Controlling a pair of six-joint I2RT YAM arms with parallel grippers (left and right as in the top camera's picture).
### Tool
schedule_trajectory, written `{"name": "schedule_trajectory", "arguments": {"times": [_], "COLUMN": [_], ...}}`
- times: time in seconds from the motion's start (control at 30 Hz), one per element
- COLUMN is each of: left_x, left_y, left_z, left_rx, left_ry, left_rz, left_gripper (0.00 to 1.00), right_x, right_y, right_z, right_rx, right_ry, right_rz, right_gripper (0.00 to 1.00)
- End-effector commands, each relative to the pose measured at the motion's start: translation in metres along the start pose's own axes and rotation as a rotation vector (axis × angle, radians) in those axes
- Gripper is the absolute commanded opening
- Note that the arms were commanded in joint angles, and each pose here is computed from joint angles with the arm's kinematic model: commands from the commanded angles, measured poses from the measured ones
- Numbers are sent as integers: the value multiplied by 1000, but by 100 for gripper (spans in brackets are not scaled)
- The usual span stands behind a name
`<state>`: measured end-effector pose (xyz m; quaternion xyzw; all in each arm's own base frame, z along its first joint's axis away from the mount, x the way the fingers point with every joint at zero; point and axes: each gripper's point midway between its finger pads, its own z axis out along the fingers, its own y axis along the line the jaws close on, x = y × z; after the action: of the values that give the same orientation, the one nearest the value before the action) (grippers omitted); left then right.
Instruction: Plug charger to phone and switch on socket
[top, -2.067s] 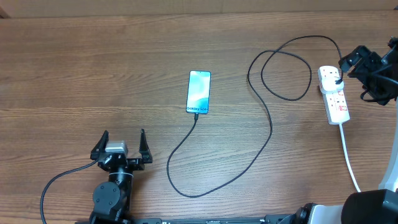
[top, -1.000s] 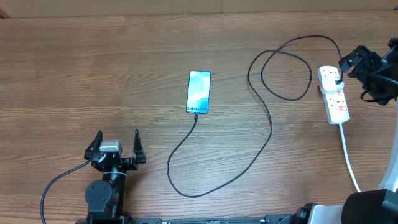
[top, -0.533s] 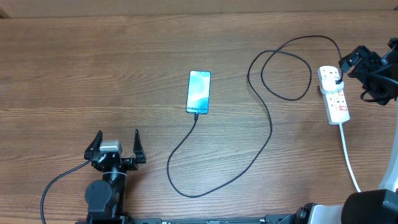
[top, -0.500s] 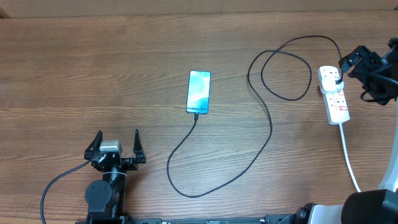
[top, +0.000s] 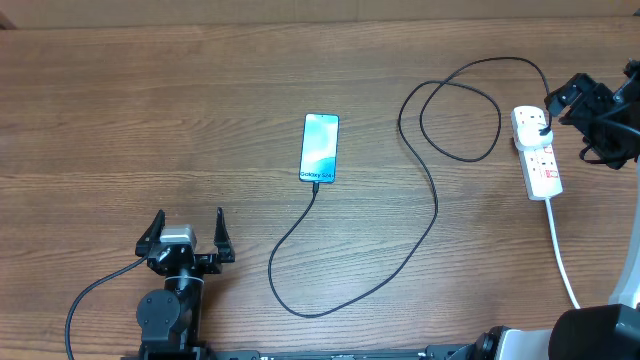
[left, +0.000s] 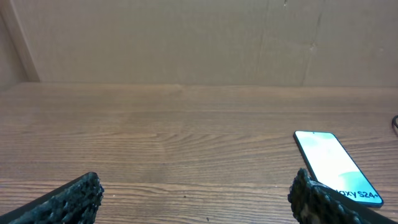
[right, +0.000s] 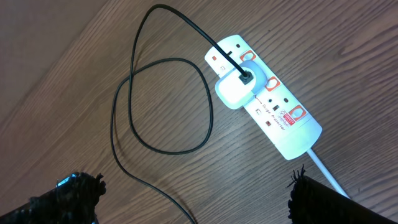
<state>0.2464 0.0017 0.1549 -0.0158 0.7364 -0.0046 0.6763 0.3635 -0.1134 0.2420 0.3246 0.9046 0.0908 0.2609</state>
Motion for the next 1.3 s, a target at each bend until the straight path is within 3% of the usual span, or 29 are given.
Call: {"name": "schedule_trajectory", "arguments": {"times": [0.0,0.57,0.83,1.27], "left_x": [-1,-1,-1,-1], "left_y": [0,0,0,0], "left_z": [0,0,0,0], "left_rx": [6,6,6,6], "left_ry": [-9,-9,-9,-9], "left_rz": [-19,-19,-19,-19], "left_gripper": [100,100,99,100], "right_x": [-1,-4,8,65], "right_y": [1,13,50,74], "right_z": [-1,-15,-34,-51], "right_rx": [-7,-44,-173,-434], "right_ry": [-6,-61,-237,-598], "right_rz": [0,-20,-137,-298], "right_gripper": [100,100,100,100]}}
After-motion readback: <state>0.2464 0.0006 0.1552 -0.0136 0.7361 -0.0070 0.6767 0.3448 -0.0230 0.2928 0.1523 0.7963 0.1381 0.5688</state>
